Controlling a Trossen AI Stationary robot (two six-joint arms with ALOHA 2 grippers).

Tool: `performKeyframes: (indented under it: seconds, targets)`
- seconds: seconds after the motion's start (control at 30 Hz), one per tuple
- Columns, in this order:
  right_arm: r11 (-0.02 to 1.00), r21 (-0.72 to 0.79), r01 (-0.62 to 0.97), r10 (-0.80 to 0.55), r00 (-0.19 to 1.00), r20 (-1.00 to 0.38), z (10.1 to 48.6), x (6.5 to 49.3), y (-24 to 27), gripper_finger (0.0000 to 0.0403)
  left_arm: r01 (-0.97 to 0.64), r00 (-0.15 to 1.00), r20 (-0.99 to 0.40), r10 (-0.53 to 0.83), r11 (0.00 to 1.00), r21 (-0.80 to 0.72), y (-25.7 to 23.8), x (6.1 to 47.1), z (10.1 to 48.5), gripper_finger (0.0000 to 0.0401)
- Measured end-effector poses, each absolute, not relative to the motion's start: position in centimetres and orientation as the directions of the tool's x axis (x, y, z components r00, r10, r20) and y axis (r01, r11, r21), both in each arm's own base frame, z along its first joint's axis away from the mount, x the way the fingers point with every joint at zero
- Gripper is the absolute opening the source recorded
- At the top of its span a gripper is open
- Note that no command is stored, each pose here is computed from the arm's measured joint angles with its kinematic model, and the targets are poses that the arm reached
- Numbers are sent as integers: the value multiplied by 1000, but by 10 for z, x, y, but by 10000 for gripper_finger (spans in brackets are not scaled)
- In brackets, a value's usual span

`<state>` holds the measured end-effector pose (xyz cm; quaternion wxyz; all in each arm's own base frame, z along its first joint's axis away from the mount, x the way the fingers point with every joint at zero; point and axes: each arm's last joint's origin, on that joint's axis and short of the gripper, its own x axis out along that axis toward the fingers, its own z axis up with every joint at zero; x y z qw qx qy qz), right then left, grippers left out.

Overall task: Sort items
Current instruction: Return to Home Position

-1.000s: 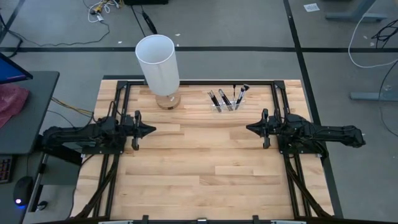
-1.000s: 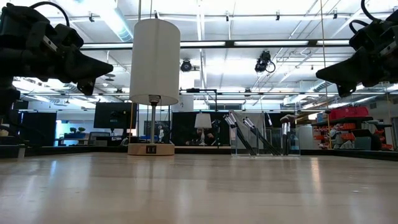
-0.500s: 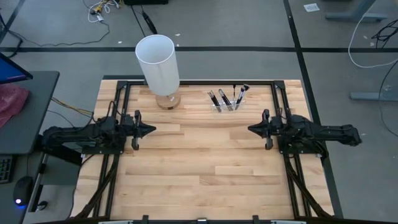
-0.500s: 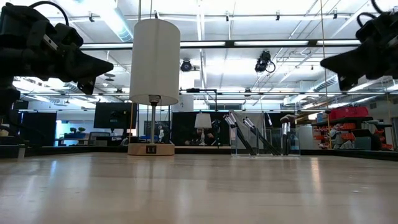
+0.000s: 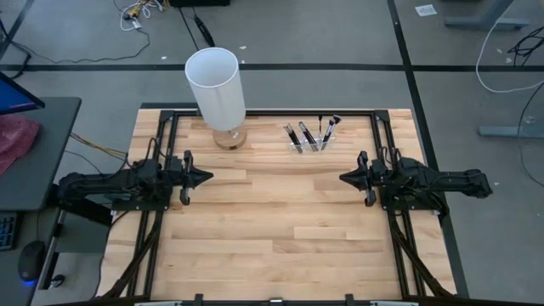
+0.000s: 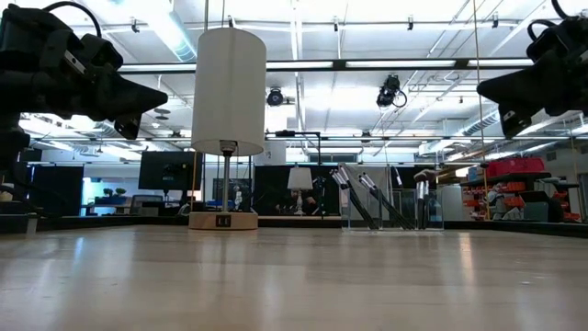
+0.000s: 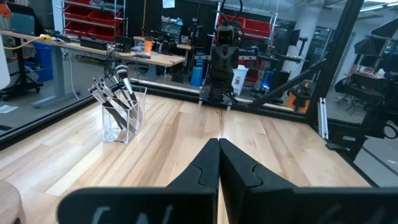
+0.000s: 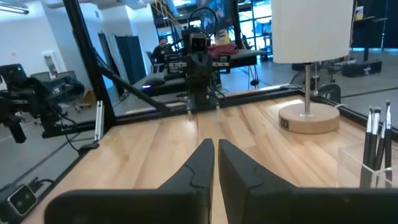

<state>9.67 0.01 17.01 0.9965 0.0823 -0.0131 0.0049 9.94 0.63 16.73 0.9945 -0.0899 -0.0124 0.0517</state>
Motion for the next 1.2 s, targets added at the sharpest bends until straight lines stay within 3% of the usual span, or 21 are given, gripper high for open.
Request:
performKeyframes:
  seconds: [1.2]
  targets:
    - [990,140,-9,6,1000,23,170,97,0,27,-100,994,16,105,978,-180,6,99,167,7]
